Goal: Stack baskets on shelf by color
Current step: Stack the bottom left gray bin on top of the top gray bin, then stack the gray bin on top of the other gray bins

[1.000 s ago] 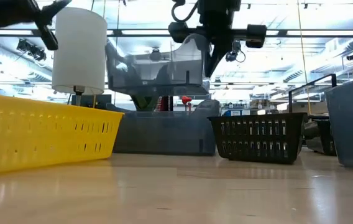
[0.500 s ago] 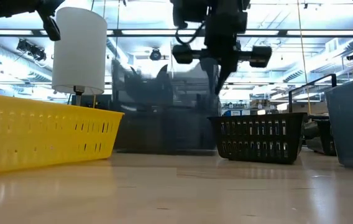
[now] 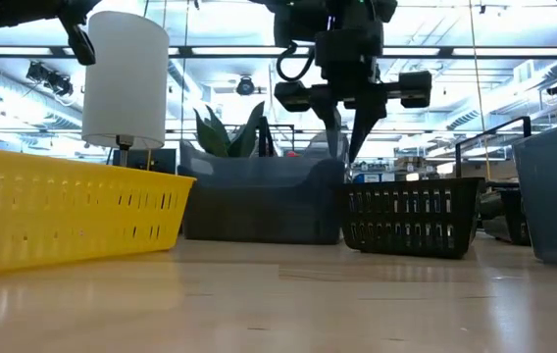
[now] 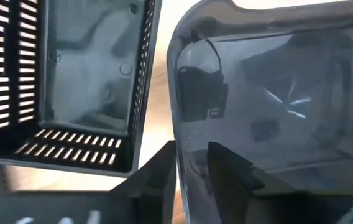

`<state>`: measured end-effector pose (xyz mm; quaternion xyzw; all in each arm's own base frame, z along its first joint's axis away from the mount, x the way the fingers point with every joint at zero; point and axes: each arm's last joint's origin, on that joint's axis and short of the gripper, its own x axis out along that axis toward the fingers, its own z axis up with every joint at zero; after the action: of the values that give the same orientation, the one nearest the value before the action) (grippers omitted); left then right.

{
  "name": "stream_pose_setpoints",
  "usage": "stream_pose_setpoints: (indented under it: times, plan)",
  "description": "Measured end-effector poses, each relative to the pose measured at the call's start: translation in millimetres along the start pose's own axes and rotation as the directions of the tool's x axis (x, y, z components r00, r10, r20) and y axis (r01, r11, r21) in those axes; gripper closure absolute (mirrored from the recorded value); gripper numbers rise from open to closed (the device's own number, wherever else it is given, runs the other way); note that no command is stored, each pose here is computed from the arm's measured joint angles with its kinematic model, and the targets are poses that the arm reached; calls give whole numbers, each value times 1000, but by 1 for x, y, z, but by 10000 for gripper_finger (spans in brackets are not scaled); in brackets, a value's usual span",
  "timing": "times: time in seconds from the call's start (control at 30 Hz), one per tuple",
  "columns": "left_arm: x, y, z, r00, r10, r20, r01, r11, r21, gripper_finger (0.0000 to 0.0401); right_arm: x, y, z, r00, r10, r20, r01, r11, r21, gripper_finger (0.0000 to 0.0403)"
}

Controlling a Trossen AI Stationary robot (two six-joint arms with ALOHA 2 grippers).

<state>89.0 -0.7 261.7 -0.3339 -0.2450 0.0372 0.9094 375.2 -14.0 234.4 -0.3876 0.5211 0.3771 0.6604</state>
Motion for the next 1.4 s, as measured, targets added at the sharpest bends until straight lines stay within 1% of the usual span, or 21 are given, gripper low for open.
stream_pose_setpoints:
  times: [0.17,0.27,0.4,0.53,0.6,0.63,0.73,0.8,0.83,0.9,1.07,1.13,1.27,1.4]
  plan:
    - [0,0,0,1000,-1,1,1,1000,-1,349,0,0,0,1000,-2,-6,2,1000,26,262]
    - [0,0,0,1000,1,-1,-1,1000,0,349,-4,1,1,1000,-18,-18,19,998,52,248]
    - [0,0,-1,1000,4,-5,-3,1000,8,353,-24,8,5,998,-66,3,66,992,108,244]
    - [0,3,-4,999,27,-36,-26,999,33,355,-40,15,10,994,-101,49,89,975,206,245]
    - [0,4,-6,997,47,-60,-43,997,60,355,-45,19,16,992,-111,61,89,953,291,245]
    - [0,5,-7,996,55,-70,-50,997,66,355,-47,22,19,991,-114,64,85,934,346,245]
    - [-1,7,-9,994,69,-89,-62,995,74,356,-48,28,29,992,-106,66,59,862,503,245]
    - [-1,7,-9,993,70,-90,-63,995,75,355,-47,34,36,994,-74,76,22,846,533,245]
    - [-1,7,-9,994,70,-90,-63,995,75,355,-46,38,40,996,-51,80,1,849,528,245]
    - [-1,7,-9,993,70,-90,-63,995,75,357,-45,48,53,995,-21,93,-28,871,490,247]
    - [-1,7,-9,993,70,-90,-63,995,76,360,-41,74,88,993,19,113,-55,943,329,251]
    - [-1,7,-9,993,70,-90,-63,995,77,360,-35,85,96,992,56,110,-86,954,289,251]
    - [-1,7,-9,993,70,-91,-63,995,77,359,-23,109,112,984,138,109,-159,962,221,251]
    - [-1,7,-9,993,70,-91,-63,995,80,349,-14,130,128,980,159,116,-175,973,147,249]
